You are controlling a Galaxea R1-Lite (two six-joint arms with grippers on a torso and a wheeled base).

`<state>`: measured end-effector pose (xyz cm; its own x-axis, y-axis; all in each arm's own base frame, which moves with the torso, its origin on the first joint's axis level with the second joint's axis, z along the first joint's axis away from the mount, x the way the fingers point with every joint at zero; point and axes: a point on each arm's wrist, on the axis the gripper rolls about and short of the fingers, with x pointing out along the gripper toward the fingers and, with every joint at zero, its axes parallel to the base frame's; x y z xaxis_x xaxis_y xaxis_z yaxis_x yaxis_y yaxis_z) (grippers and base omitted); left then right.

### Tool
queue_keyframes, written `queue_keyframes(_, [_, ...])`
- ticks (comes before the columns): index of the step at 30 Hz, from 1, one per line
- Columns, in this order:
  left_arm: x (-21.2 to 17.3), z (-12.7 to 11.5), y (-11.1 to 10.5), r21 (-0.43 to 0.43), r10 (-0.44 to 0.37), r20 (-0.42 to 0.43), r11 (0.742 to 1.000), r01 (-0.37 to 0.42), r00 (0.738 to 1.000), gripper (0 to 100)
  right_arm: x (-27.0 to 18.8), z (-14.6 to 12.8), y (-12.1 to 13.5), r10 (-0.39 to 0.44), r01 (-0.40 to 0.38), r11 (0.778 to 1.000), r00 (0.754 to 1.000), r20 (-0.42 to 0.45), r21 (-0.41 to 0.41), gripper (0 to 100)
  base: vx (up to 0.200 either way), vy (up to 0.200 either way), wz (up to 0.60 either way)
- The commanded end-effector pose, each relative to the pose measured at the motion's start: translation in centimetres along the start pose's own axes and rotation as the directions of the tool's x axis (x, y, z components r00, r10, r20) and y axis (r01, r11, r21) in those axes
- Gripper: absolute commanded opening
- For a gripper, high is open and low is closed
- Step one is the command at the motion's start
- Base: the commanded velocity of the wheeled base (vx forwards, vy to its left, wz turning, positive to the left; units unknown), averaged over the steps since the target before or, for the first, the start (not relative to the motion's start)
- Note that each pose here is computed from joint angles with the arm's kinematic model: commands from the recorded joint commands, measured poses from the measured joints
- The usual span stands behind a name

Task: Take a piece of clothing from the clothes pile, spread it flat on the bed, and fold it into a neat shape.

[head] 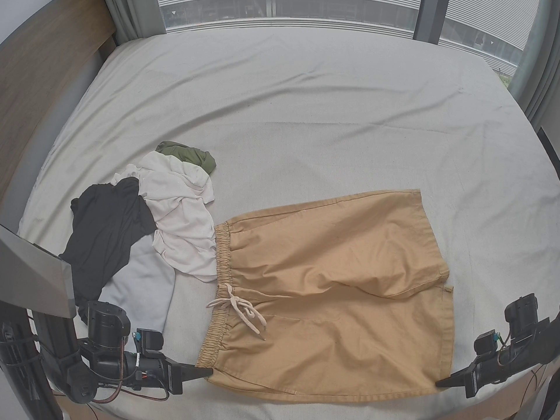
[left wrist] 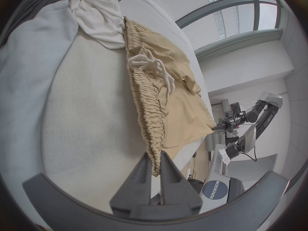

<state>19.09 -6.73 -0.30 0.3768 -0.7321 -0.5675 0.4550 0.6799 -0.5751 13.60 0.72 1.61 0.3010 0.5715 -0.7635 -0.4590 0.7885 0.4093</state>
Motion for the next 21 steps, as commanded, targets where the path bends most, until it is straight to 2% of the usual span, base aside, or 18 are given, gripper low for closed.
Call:
queue_keyframes(1, [-0.5,-0.2,-0.1,0.005,0.0,-0.002,1.0,0.0,1.0,0,-0.4,-0.3,0.8,0.008,-0.008,1.0,1.0,0.001,-0.025,0,0.0,0.0,0.0])
queue_keyframes(7, [-0.7,0.6,-0.2,0.033,-0.03,0.061,0.999,0.028,0.998,0,-1.1,1.1,0.8,-0.009,0.014,0.997,0.997,0.079,-0.072,0,0.0,0.0,0.0])
queue_keyframes(12, [-0.6,2.0,-0.9,0.03,-0.084,0.169,0.996,0.08,0.982,0,-2.1,2.5,1.0,0.052,-0.032,0.993,0.981,0.187,-0.11,0,0.0,0.0,0.0])
queue_keyframes(21, [-0.1,2.9,-1.3,0.024,-0.102,0.198,0.995,0.1,0.975,0,-3.2,4.4,1.0,0.06,-0.029,0.993,0.958,0.282,-0.11,0,0.0,0.0,0.0])
